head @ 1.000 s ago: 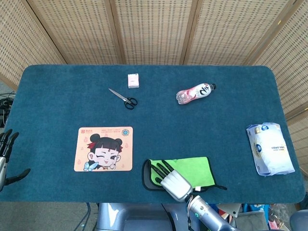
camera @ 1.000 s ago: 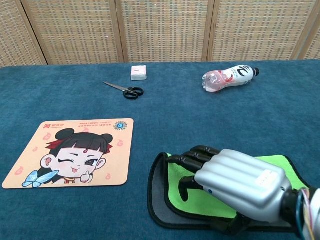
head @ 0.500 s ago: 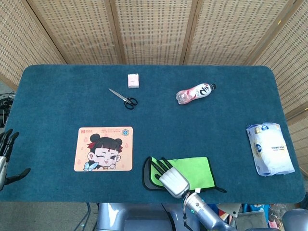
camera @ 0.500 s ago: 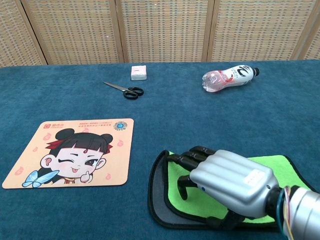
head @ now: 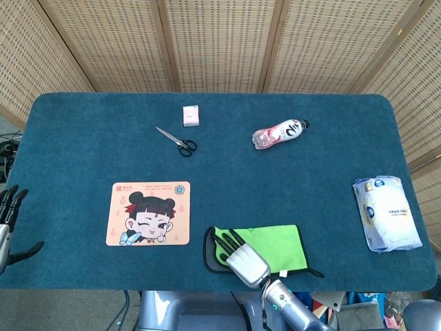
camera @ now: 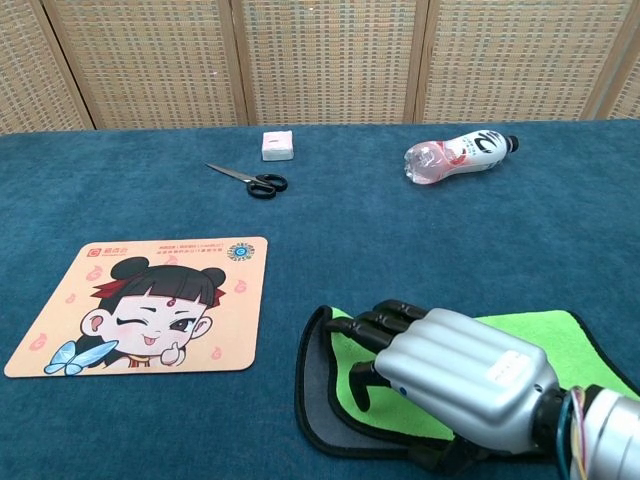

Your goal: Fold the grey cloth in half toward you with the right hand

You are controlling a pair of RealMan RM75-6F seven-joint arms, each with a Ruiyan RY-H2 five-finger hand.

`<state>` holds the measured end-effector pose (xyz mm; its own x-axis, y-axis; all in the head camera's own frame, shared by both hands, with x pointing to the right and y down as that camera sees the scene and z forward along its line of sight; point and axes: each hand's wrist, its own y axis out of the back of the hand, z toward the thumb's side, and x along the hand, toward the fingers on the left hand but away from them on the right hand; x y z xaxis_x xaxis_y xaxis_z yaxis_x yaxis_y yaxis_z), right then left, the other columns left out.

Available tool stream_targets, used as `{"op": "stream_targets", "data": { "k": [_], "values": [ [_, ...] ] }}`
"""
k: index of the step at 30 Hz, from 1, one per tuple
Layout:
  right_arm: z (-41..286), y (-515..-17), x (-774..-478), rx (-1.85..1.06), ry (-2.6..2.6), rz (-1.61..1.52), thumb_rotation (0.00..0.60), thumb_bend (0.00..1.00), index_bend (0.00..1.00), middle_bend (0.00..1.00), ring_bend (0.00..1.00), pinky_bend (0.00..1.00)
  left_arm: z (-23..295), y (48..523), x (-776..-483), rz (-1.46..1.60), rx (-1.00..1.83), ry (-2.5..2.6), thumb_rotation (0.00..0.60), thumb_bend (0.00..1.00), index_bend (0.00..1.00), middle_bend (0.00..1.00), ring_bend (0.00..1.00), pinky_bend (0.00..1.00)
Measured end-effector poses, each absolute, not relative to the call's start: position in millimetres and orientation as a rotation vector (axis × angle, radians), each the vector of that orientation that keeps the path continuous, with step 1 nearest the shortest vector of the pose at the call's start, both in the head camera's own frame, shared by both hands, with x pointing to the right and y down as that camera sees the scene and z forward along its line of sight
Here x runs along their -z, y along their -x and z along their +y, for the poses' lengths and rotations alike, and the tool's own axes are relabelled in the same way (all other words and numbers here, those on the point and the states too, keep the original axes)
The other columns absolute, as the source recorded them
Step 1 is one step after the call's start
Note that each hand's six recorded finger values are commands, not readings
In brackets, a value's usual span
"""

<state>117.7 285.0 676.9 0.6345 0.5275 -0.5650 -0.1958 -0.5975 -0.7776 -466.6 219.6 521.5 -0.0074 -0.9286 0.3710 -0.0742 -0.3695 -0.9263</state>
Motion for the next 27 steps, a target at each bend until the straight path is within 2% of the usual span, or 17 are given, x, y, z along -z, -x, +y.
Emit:
{"op": "stream_targets", "data": {
  "k": [16,19,23,27],
  "values": [
    [283.7,-118.1,-683.1,-1.044,1.940,-0.249,0.600,0.34,0.46,0.00,0.00,0.00,219.0,467.1,-522.1,1.076,1.468,1.533,0.600,0.15,0.00,0.00,0.00,0.00],
    [282.8,-118.6,-683.9,-1.049,1.933,-0.251,0.600,0.38,0.47,0.00,0.00,0.00,219.1,467.0,-522.0,1.076,1.468,1.533,0.600,0.15,0.00,0.00,0.00,0.00],
    [283.7,-118.8,-684.2,-1.051,1.931,-0.247,0.600,0.50,0.50,0.00,0.00,0.00,219.4,467.0,-522.2,1.074,1.469,1.533,0.600,0.15,0.00,0.00,0.00,0.00],
    [284.6,-118.3,-684.0,-1.050,1.933,-0.247,0.600,0.53,0.50,0.00,0.00,0.00,219.3,467.0,-522.1,1.075,1.469,1.533,0.600,0.15,0.00,0.00,0.00,0.00]
  ]
}}
